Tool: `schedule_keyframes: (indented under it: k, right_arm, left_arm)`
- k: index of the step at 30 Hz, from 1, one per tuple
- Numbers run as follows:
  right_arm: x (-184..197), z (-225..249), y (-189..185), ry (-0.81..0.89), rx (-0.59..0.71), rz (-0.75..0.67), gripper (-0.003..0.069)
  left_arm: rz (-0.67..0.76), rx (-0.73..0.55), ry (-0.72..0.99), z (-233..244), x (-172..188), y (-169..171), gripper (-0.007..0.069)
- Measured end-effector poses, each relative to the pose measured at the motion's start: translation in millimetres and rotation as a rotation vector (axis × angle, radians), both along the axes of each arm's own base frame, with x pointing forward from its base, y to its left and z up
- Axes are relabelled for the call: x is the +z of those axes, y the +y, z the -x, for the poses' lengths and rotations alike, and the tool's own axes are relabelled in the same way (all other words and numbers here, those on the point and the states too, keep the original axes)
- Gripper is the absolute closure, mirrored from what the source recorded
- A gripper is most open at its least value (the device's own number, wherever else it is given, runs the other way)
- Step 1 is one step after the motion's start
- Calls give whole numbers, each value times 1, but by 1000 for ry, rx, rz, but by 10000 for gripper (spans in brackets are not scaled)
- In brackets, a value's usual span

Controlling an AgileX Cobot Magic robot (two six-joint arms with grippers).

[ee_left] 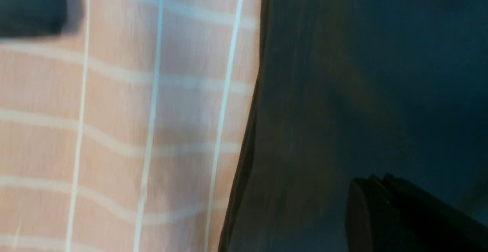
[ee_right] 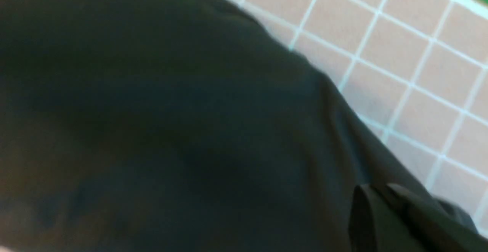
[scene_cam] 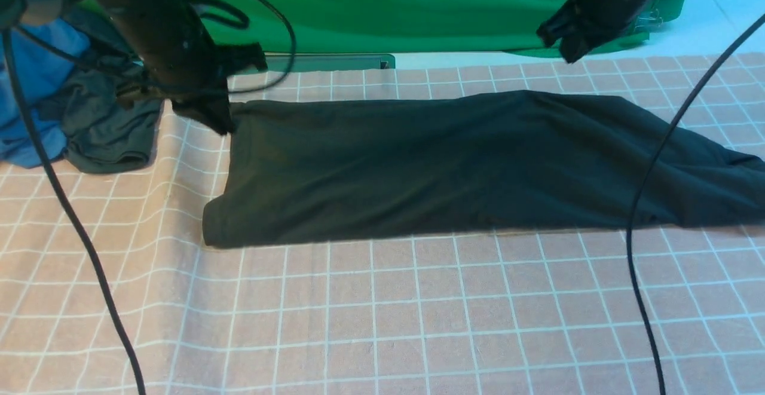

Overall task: Fold a long-sleeved shirt over a pink coffee tablecloth.
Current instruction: 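Pull the folded dark garment lengthwise by its ends to straighten it flat on the table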

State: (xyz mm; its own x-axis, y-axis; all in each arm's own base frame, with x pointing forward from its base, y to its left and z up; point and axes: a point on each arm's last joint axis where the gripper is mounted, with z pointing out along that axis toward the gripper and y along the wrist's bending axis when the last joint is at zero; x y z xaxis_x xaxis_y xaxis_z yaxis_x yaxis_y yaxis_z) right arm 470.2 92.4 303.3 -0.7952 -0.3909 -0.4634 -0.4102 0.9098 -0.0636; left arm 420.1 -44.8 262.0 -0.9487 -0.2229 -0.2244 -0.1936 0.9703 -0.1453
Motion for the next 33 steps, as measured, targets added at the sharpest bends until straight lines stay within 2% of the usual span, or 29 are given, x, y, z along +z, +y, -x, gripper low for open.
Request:
schedule_keyframes:
  k: [7, 13, 15, 19, 20, 21, 24, 25, 26, 27, 30, 32, 33]
  right_arm:
    - [30, 34, -32, 10, -61, -3, 620]
    - [38, 71, -37, 56, -54, -2, 620]
    - [40, 75, -37, 56, -41, 4, 620]
    - [42, 78, -37, 55, -32, 2, 620]
    - [41, 78, -36, 58, -31, -9, 620]
    - [41, 78, -36, 59, -31, -14, 620]
    - [42, 78, -34, 62, -27, -36, 620]
    - [42, 78, -33, 63, -27, -42, 620]
    - [42, 78, -33, 63, -26, -44, 620]
    - [42, 78, -33, 63, -26, -46, 621]
    - [42, 78, -33, 63, -22, -45, 621]
    - [42, 78, -33, 62, -20, -44, 621]
    - [42, 78, -33, 62, -20, -44, 622]
  left_arm:
    - [-18, 15, 24, 67, -12, -1, 613]
    - [-6, 12, -57, 75, -26, 0, 607]
    - [-11, 9, -59, 75, -30, 0, 582]
    - [-17, 6, -76, 69, -36, 0, 466]
    - [-19, 6, -68, 67, -41, 0, 385]
    - [-20, 6, -61, 66, -44, 0, 351]
    - [-25, 5, -25, 63, -58, 0, 155]
    - [-27, 5, -8, 61, -65, 0, 104]
    - [-27, 5, -5, 61, -66, -1, 95]
    - [-30, 5, 21, 59, -76, -1, 32]
    - [-32, 5, 51, 57, -88, -1, -6]
    - [-28, 9, 70, 56, -94, -2, 5]
    - [-22, 13, 74, 56, -96, -2, 39]
